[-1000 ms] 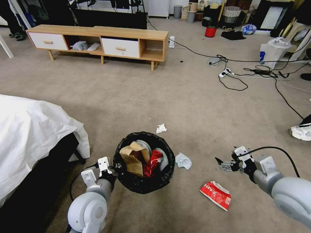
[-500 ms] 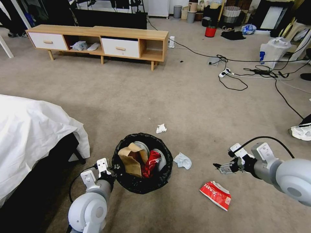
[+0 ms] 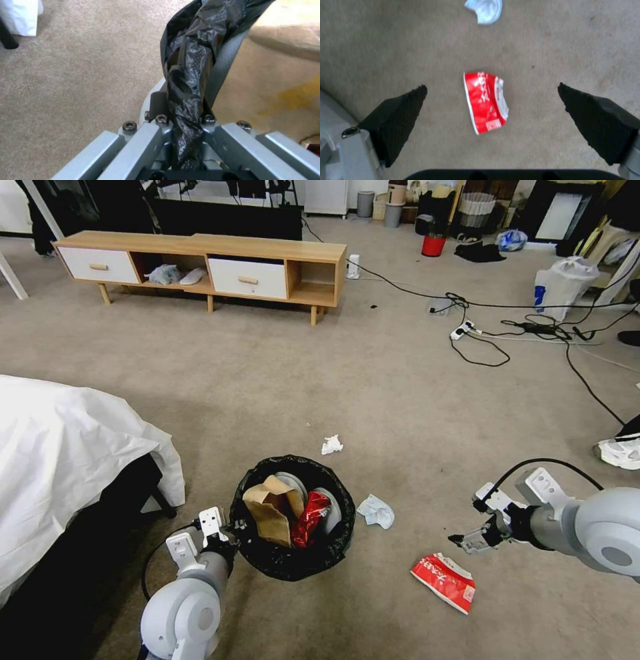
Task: Pick up the trash bin, then pick up the garbage from the floor and place it into the trash bin.
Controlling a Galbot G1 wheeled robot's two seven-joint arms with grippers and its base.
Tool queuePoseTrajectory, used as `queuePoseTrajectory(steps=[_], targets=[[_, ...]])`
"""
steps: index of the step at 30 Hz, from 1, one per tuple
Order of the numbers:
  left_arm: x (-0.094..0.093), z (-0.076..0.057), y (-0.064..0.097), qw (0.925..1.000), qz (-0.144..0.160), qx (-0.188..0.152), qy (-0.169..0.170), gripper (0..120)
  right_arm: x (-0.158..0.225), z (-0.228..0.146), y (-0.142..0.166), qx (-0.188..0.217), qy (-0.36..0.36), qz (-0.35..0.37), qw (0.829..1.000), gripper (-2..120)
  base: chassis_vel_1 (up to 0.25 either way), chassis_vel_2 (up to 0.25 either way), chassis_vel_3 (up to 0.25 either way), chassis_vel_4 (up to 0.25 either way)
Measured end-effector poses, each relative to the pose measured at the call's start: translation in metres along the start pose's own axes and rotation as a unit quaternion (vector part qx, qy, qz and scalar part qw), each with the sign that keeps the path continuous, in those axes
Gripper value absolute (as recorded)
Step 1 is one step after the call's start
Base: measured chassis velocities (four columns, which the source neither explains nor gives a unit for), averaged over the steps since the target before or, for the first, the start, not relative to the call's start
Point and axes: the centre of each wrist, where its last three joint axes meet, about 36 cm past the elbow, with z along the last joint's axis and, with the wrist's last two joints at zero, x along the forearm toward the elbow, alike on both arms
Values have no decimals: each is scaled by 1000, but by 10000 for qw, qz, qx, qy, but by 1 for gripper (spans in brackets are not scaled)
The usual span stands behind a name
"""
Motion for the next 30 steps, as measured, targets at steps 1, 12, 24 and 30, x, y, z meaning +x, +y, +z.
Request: queuePoseTrajectory(steps=[1, 12, 24, 30], targets=[[0, 0, 0, 10000, 13, -4, 1, 2, -2, 1, 1, 37, 86, -23, 10000, 100, 0, 0, 0, 0], [0, 3, -1, 10000, 23, -7, -36, 2, -16, 13, 1, 109, 558, -109, 9983, 100, 0, 0, 0, 0], [0, 6, 0, 10000, 11, -18, -34, 2, -33, 23, -12, 97, 1128, -63, 9935, 100, 0, 0, 0, 0], [-1, 9, 0, 10000, 2, -32, 3, 2, -39, 14, -26, 227, 1360, -3, 9904, 100, 0, 0, 0, 0]])
